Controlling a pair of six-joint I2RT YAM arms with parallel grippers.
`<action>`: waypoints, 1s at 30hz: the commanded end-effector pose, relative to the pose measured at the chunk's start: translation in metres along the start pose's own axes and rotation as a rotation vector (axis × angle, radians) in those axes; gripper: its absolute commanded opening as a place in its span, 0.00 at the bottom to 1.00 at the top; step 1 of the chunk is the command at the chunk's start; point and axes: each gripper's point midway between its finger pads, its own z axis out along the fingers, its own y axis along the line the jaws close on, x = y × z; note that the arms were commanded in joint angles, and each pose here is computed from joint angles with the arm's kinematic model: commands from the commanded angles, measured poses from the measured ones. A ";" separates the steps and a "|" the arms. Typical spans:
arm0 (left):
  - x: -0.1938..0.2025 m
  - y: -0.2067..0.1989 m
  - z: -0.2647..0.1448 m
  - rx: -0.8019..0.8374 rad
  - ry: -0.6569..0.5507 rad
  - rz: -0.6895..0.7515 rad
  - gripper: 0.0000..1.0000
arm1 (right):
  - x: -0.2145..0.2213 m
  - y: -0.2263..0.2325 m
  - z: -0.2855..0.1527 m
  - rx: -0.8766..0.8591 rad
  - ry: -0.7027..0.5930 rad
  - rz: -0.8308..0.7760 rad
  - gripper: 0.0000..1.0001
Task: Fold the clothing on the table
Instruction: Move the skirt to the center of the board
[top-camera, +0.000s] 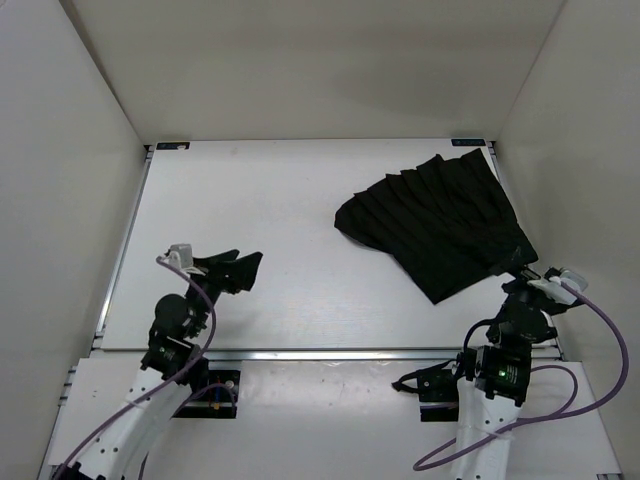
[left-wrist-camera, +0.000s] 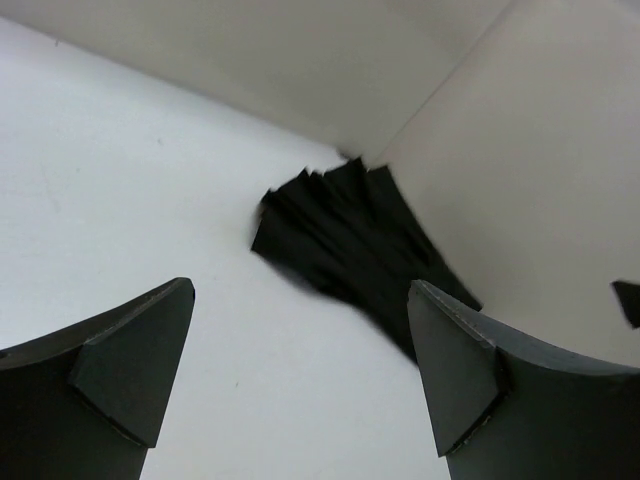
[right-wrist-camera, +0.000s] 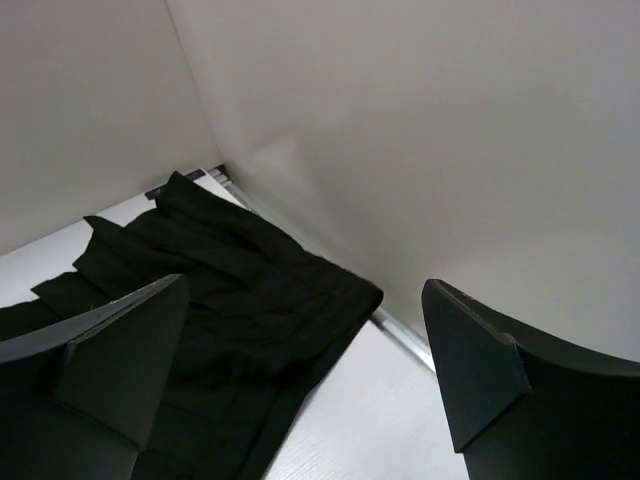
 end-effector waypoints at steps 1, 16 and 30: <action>-0.004 -0.018 0.007 0.012 0.119 0.136 0.98 | 0.005 0.000 0.002 0.033 -0.006 0.142 0.99; 0.019 -0.008 0.050 -0.147 0.639 0.304 0.98 | 0.041 0.085 -0.001 -0.357 0.491 -0.028 0.99; 0.098 0.076 0.024 -0.468 1.097 0.213 0.98 | 0.121 0.093 -0.010 -0.353 1.031 0.015 0.99</action>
